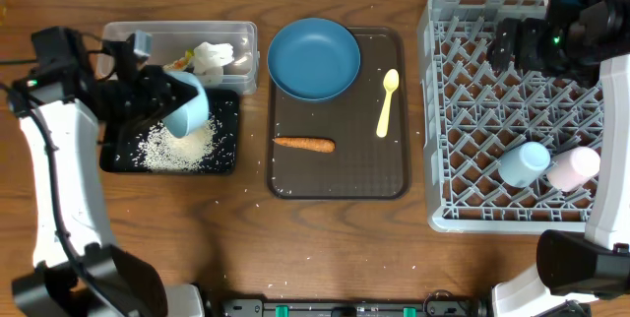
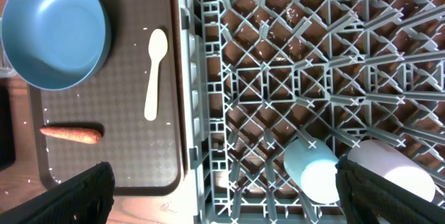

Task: Sort waste into correct bins and load items into the dishwasher rack
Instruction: 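Carry the emptied bowl with the left gripper toward the dish rack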

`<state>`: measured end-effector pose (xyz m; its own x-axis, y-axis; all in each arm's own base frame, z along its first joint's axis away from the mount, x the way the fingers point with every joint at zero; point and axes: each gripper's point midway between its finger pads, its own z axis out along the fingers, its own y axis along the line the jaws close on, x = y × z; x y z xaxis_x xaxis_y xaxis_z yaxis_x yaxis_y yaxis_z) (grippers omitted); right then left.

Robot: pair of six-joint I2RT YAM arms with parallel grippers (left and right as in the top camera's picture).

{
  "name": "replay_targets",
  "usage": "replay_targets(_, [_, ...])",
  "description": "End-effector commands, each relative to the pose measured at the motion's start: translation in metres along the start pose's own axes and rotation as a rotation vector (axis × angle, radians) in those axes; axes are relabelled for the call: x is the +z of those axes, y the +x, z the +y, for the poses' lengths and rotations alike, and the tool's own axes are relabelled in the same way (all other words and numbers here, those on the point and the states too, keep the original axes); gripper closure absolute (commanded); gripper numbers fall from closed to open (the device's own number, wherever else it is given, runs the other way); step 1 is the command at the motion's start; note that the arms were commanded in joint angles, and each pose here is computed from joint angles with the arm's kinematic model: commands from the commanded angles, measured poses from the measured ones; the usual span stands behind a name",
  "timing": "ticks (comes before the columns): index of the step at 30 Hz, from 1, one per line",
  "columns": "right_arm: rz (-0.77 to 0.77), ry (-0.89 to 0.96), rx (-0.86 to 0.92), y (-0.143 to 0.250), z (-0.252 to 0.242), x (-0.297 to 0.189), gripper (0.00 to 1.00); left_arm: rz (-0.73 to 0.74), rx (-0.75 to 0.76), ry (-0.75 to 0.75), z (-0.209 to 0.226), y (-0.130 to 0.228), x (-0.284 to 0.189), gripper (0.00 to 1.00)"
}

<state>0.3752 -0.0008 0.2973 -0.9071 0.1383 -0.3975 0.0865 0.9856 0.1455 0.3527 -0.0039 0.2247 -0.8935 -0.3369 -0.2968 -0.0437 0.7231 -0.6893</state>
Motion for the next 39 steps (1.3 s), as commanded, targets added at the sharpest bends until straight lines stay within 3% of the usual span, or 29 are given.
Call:
replay_targets(1, [0.010,0.007,-0.011,0.001,-0.002,0.003,0.01,-0.006,0.072,-0.119,-0.008,0.002,0.001,0.94])
replay_targets(8, [0.006,0.028,0.006,0.000,-0.010,0.002,0.01,0.072,0.180,-0.250,-0.022,0.021,0.030,0.94])
replay_targets(16, [-0.009,0.072,0.172,-0.002,-0.056,-0.004,0.01,0.113,0.286,-0.371,-0.032,0.036,0.049,0.94])
replay_targets(23, [-0.013,0.092,0.243,0.000,-0.080,-0.008,0.01,0.122,0.327,-0.370,-0.044,0.042,0.059,0.94])
replay_targets(39, [-0.015,0.092,0.241,0.000,-0.080,-0.008,0.01,0.155,0.454,-0.450,-0.068,0.067,0.080,0.94])
